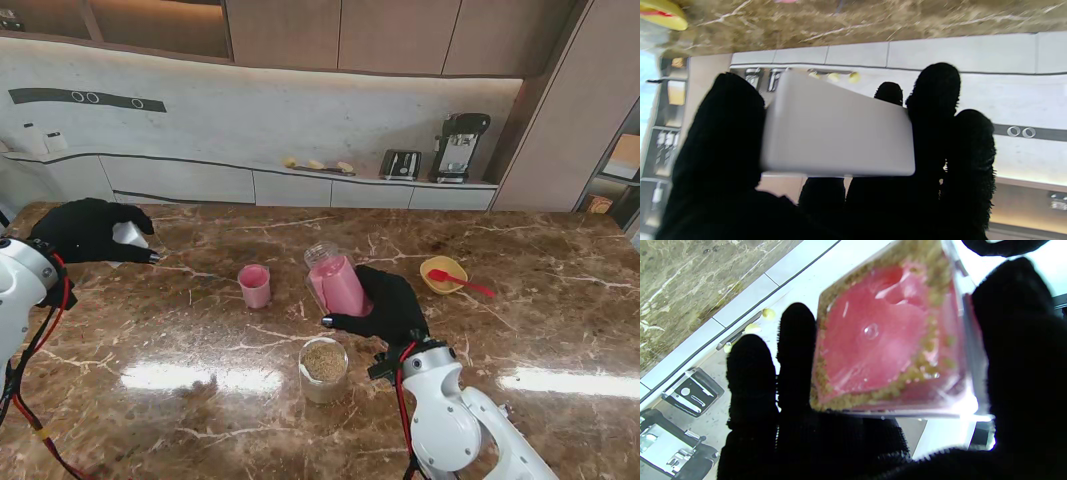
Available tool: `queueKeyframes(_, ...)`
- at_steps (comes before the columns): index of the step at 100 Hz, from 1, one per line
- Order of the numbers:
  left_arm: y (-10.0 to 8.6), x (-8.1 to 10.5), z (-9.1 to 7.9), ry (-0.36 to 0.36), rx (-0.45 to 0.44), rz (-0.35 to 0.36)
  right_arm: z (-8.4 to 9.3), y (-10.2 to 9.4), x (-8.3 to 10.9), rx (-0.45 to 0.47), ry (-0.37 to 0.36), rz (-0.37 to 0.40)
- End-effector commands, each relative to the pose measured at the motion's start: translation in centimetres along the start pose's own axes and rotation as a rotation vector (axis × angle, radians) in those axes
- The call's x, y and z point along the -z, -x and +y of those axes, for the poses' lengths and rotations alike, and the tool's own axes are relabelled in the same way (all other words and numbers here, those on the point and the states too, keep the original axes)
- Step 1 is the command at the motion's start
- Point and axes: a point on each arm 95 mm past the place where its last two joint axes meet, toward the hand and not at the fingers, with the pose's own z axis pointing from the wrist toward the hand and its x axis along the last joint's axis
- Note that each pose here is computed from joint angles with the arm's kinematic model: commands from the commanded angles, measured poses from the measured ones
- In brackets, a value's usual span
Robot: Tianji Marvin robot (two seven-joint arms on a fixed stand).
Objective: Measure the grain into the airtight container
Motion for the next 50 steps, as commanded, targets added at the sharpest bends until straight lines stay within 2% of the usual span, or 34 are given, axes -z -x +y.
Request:
queueKeyframes(1,1.5,-0.2,2.7,0.056,0.023,-0.043,-0.5,0.2,0.0,-0.007,-0.022,-0.015)
queueKeyframes(13,2.4,-0.7,5.4,0.101,0.037,-0.082,-0.8,0.3,-0.2,-0.007,-0.035,-0.019)
queueKeyframes(27,2.6,-1.4,8.5,0.145,0.046,-0.115,-1.1,0.5,-0.3,-0.004,-0.045,-0.027)
queueKeyframes(50,2.5,-2.5,12.5,0.218,-0.003,-0.126,-1.3,0.9,-0.4,-0.005,-0.046,-0.039)
